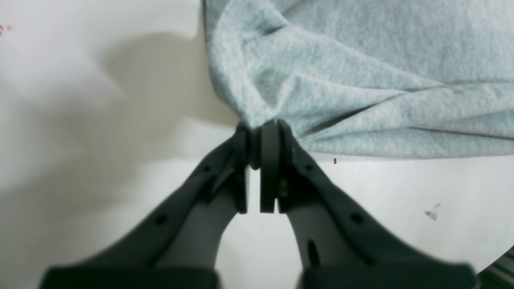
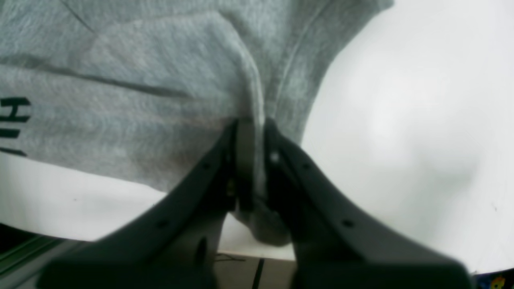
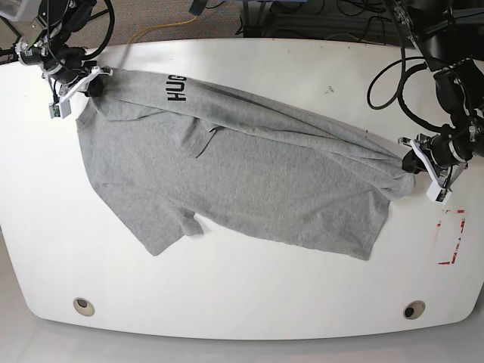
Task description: Fold the T-shirt properly
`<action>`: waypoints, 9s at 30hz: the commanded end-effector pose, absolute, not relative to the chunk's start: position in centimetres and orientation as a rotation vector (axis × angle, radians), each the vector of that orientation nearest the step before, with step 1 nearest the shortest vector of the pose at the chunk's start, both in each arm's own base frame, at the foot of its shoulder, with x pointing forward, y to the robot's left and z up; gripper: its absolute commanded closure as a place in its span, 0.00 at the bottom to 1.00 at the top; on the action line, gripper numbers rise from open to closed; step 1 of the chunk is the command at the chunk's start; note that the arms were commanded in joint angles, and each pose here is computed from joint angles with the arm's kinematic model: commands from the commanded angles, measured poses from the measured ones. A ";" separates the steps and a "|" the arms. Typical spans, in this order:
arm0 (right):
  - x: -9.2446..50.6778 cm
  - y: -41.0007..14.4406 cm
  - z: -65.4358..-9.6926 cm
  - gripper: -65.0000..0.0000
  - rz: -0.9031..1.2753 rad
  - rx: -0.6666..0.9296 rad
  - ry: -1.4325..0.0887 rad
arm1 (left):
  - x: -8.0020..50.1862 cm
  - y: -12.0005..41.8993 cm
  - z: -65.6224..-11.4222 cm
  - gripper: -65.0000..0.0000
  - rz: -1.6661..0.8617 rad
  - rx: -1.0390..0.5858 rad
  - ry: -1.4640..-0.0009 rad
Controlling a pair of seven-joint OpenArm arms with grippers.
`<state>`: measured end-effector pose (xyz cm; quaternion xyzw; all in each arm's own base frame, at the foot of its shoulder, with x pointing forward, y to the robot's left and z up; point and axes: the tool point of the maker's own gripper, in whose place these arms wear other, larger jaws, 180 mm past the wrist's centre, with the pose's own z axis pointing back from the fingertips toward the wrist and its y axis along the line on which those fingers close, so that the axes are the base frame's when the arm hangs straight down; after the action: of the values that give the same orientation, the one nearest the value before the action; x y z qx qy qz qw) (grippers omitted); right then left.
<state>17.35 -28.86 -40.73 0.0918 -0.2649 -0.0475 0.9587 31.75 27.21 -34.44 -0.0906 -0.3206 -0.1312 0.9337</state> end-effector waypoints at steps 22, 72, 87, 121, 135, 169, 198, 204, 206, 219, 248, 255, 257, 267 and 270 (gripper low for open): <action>18.2 -29.4 -39.7 0.95 -0.087 0.175 -0.580 | 33.0 26.2 -33.1 0.49 -0.345 -0.171 -0.682; 19.1 -27.9 -39.9 0.95 -0.042 0.201 -0.575 | 33.9 30.0 -36.0 0.88 -0.193 -0.176 -0.639; 19.0 -27.9 -40.0 0.95 -0.043 0.202 -0.573 | 33.9 30.7 -35.6 0.38 -0.192 -0.161 -0.642; 19.0 -27.9 -40.0 0.95 -0.042 0.201 -0.572 | 34.0 29.8 -37.8 0.83 -0.136 -0.238 -0.629; 19.1 -27.9 -40.0 0.95 -0.042 0.203 -0.574 | 34.6 29.6 -34.0 0.98 -0.233 -0.142 -0.695; 19.1 -27.8 -40.0 0.95 -0.042 0.205 -0.576 | 38.0 27.9 -32.1 1.00 -0.213 -0.200 -0.793; 19.1 -28.1 -39.9 0.95 -0.042 0.196 -0.574 | 43.0 28.9 -33.1 0.74 -0.075 -0.277 -0.904; 19.0 -28.0 -39.9 0.95 -0.042 0.199 -0.575 | 43.0 28.9 -32.8 0.27 -0.077 -0.275 -0.908; 19.1 -28.1 -39.8 0.95 -0.042 0.198 -0.579 | 43.0 29.1 -32.7 0.27 -0.078 -0.272 -0.905; 19.3 -28.2 -39.6 0.94 -0.039 0.196 -0.584 | 38.0 29.2 -34.3 0.26 -0.280 -0.117 -0.784; 20.0 -28.2 -39.3 0.94 -0.040 0.196 -0.603 | 36.1 25.5 -38.3 0.43 -0.348 -0.189 -0.733; 19.9 -28.3 -39.3 0.94 -0.040 0.194 -0.599 | 34.6 26.7 -39.2 0.70 -0.346 -0.170 -0.694; 19.9 -28.3 -39.3 0.94 -0.040 0.194 -0.599 | 34.0 26.7 -39.7 0.84 -0.345 -0.172 -0.678; 20.0 -28.3 -39.3 0.94 -0.036 0.191 -0.600 | 29.6 29.6 -42.2 0.88 -0.335 -0.067 -0.537; 20.0 -28.7 -39.1 0.94 -0.031 0.184 -0.600 | 27.9 31.1 -41.7 0.88 -0.305 -0.031 -0.530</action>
<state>19.17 -27.70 -40.36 0.1023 -0.2746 -0.0234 0.9558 30.58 27.96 -41.57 -0.0651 -0.3047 -0.1539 0.9377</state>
